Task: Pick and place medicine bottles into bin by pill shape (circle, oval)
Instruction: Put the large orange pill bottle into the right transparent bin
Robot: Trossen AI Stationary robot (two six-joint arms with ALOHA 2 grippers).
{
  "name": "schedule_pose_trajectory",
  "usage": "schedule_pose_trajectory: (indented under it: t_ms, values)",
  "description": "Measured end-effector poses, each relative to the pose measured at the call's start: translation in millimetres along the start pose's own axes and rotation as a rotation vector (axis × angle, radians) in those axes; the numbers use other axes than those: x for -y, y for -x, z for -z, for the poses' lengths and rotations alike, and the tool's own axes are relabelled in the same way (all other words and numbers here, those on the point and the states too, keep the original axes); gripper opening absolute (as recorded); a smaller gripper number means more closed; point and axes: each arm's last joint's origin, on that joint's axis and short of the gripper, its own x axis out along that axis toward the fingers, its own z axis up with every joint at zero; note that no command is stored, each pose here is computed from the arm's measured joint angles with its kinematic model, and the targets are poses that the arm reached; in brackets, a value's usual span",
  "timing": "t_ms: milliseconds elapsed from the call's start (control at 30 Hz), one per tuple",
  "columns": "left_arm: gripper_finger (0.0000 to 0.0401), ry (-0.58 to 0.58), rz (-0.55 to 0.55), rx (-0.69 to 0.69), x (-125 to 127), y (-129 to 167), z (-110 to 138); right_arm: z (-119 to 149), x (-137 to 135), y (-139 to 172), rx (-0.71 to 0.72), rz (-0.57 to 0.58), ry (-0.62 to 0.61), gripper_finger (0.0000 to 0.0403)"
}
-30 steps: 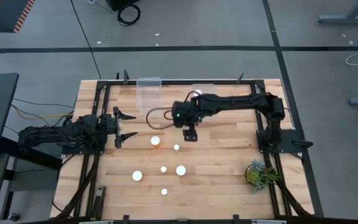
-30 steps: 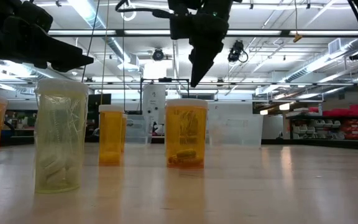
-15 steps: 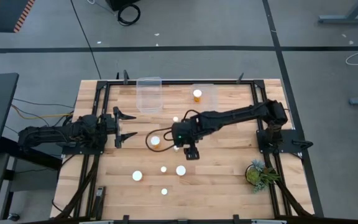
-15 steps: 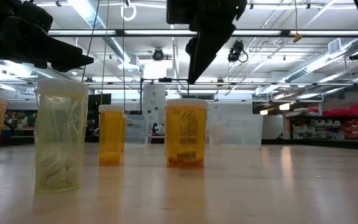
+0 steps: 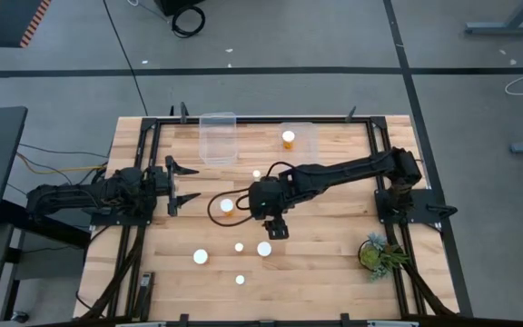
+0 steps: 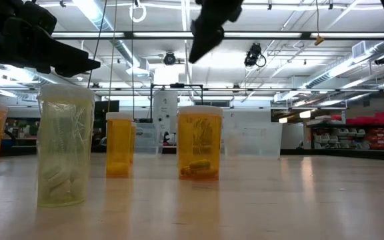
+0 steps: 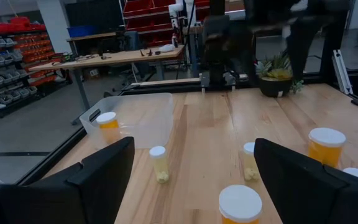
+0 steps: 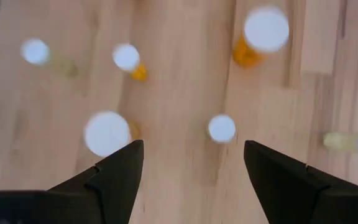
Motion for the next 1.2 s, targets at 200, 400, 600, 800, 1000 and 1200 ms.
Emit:
schedule_pose_trajectory:
  t_ms: [200,400,600,800,1000,1200]
  values:
    - [0.0341,0.0,0.0,0.0,0.0,0.0,0.0,-15.6,-8.8,6.4,0.016,0.006,0.06,0.0283]
    - [0.0341,0.0,0.0,-0.002,0.0,0.0,0.2,-36.0,-17.8,-8.2,-0.049,0.004,0.132,0.0283]
    - [0.0341,0.0,0.0,-0.004,0.0,0.0,0.3,-43.5,-30.5,-30.8,-0.117,-0.011,0.206,0.0283]
    - [0.0341,0.0,0.001,-0.005,0.1,0.0,0.4,-41.1,-49.6,-49.1,-0.145,-0.075,0.289,0.0283]
    - [0.0341,0.0,0.001,-0.005,0.0,0.0,0.4,-38.6,-67.2,-54.1,-0.13,-0.099,0.371,0.0283]
    - [0.0341,0.0,0.001,-0.002,0.0,0.0,0.1,-33.1,-72.1,-61.0,-0.152,-0.111,0.388,0.0283]
